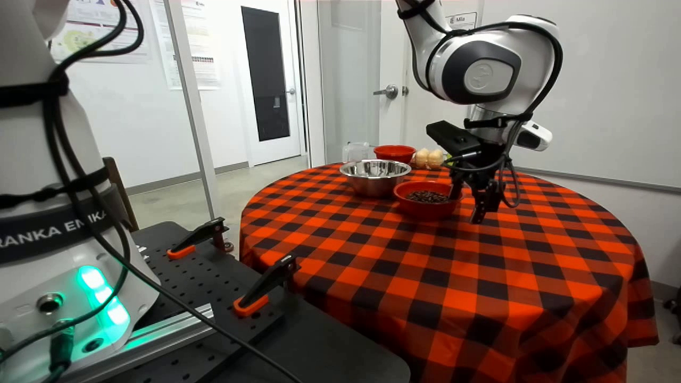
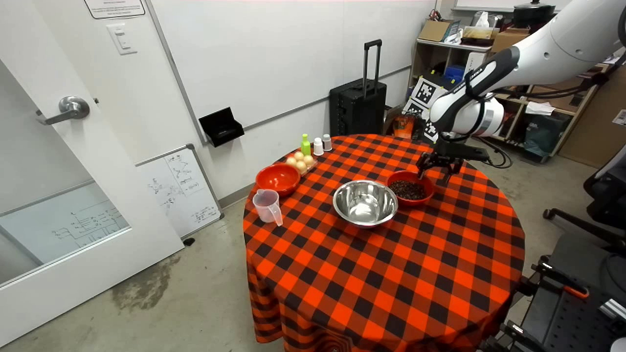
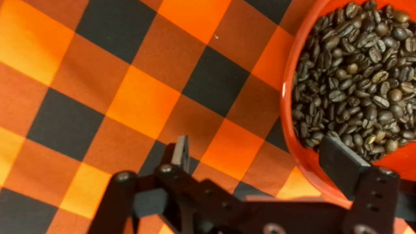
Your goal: Pick up the orange bowl and pour its contents in the silver dish.
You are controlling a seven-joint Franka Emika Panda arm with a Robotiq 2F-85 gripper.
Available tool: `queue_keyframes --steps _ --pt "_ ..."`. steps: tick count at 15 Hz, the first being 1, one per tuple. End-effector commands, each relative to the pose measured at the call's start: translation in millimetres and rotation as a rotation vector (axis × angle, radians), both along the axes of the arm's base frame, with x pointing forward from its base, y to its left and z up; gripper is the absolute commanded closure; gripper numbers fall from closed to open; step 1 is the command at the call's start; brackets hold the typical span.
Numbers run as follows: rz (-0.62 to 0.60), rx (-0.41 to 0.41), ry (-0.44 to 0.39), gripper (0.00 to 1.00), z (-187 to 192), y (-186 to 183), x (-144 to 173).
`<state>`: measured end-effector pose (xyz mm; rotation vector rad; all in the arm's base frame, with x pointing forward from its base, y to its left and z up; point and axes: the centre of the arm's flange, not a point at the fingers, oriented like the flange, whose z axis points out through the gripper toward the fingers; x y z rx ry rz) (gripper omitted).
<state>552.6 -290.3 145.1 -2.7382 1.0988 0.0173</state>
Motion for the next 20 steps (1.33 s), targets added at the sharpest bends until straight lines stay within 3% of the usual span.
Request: queue_keyframes --steps 1,9,20 --pt "0.010 -0.056 0.027 0.00 3 3 7" --pt "0.104 -0.142 0.079 0.00 6 17 19" --pt "0.148 -0.200 0.148 0.00 -6 16 8"
